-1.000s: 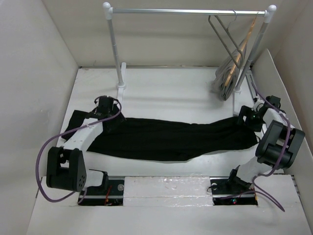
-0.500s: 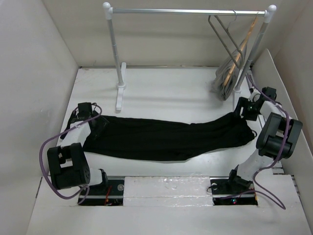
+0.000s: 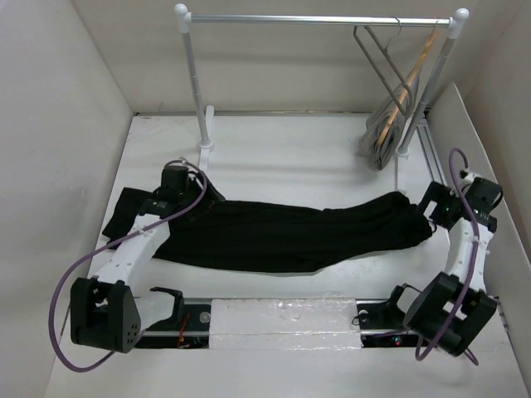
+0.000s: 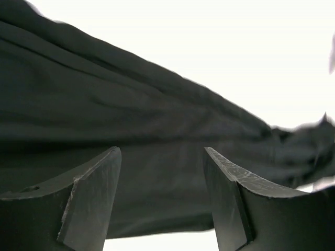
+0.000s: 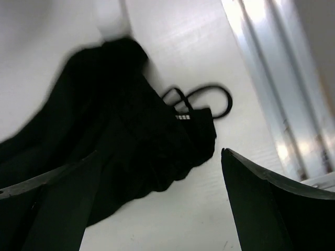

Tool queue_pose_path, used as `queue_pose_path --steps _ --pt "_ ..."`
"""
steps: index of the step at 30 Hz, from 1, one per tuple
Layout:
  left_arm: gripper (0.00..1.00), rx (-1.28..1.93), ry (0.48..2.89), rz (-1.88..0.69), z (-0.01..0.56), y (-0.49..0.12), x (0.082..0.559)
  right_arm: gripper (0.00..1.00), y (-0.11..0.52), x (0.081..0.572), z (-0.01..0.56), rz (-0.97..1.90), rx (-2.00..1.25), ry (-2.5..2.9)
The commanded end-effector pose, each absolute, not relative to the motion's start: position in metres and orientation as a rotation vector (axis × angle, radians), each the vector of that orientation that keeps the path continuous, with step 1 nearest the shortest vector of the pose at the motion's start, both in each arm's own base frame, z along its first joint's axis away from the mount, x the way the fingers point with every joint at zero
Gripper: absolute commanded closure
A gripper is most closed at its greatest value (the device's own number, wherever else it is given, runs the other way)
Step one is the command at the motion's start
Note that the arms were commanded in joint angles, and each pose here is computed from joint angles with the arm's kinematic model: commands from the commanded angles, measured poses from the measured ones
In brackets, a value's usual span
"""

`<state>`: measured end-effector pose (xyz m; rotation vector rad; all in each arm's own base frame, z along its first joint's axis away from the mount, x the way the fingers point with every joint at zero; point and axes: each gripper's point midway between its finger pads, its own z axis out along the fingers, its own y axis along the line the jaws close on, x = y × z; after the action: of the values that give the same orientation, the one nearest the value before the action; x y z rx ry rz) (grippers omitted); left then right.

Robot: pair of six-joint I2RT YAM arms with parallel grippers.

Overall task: Place the trousers on the hanger
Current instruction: Fold the trousers at the center of the board.

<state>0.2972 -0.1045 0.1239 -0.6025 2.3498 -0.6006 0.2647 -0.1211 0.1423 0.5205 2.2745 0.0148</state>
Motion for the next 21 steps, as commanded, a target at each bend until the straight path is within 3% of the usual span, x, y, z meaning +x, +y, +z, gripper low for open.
queue_pose_path --steps 1,5,12,18,21 --pt "0.4 -0.485 2.331 -0.687 0.139 -0.134 0.294 0.0 -0.111 0.255 0.095 0.15 0.61 2.362" --pt "0.4 -0.408 2.364 -0.7 0.132 -0.145 0.285 0.0 -0.09 0.287 0.105 0.303 0.494 2.291" --pt "0.4 -0.294 2.397 -0.693 0.124 -0.148 0.279 0.0 -0.082 0.278 0.141 0.139 0.508 2.231" --pt "0.42 -0.282 2.499 -0.695 0.093 -0.151 0.269 0.0 -0.068 0.273 0.096 0.116 0.535 2.461" --pt "0.42 -0.266 2.485 -0.698 0.095 -0.15 0.266 0.03 -0.078 0.255 0.109 -0.103 0.605 2.488"
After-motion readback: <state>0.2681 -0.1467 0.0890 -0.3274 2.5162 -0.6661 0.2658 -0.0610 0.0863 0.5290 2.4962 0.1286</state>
